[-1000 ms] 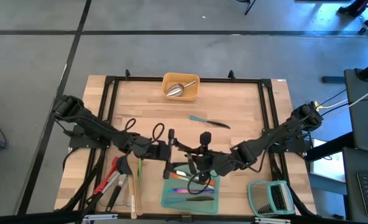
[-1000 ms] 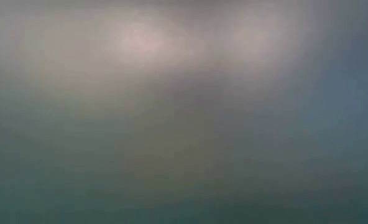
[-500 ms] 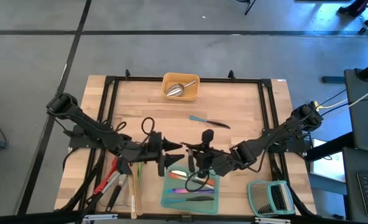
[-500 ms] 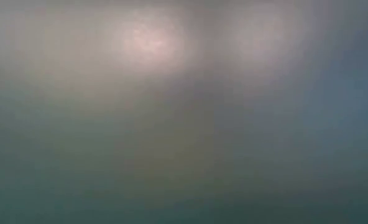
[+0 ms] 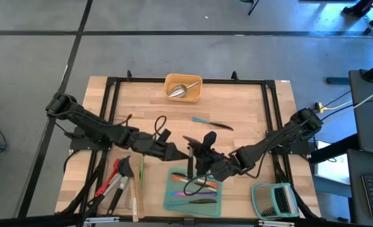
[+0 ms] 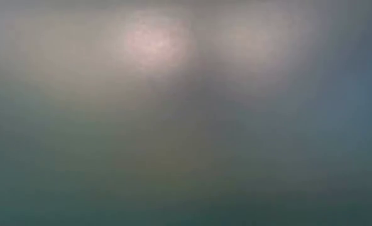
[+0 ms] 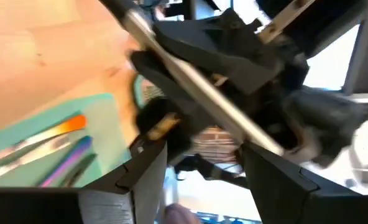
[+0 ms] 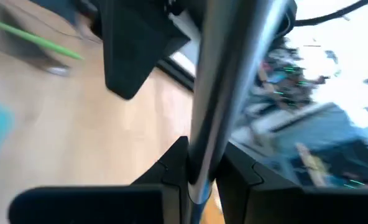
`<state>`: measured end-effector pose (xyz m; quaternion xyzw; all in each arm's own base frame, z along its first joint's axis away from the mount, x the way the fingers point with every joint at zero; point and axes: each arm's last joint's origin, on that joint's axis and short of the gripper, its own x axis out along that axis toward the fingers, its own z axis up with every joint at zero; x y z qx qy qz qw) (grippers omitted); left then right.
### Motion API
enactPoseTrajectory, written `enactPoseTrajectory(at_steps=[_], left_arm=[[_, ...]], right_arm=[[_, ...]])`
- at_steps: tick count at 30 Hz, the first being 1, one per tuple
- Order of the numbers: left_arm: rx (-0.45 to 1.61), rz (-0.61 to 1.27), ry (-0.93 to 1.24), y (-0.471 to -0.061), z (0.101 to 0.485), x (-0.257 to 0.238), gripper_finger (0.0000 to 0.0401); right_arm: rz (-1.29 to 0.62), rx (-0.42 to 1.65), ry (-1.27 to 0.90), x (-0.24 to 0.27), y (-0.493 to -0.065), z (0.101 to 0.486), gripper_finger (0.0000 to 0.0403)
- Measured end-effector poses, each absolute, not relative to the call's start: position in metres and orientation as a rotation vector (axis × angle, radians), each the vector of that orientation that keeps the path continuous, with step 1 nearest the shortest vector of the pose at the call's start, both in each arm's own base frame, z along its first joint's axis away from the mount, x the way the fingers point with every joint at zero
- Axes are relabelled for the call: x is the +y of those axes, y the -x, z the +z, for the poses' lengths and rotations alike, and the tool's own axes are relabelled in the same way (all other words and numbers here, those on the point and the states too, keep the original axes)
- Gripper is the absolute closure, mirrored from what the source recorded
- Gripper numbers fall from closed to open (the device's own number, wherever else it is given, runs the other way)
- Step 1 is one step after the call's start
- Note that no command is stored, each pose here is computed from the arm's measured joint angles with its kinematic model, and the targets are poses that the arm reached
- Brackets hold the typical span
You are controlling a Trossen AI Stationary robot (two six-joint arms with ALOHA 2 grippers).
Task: Pick & Place Kitchen Items
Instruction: Put the slotted spatula into the transparent bin
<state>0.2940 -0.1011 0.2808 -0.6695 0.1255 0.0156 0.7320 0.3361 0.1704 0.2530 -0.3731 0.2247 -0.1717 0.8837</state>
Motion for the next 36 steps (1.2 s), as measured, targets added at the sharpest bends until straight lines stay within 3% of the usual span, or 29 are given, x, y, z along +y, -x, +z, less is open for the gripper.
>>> enactPoseTrajectory(at_steps=[6,12,17,36], left_arm=[[0.183,-0.037,1.529,-0.289,0.303,-0.088,0.0196],[0.258,-0.053,1.573,-0.285,0.303,-0.087,0.0196],[0.442,0.078,1.638,-0.279,0.285,-0.093,0.0196],[0.393,0.052,1.652,-0.299,0.281,-0.063,0.0196]], right_arm=[[-0.456,0.537,0.95,0.175,-0.345,0.227,0.0349],[-0.476,0.525,0.941,0.176,-0.348,0.225,0.0349],[-0.536,0.501,0.959,0.177,-0.349,0.231,0.0349],[-0.562,0.516,0.947,0.165,-0.355,0.231,0.0349]])
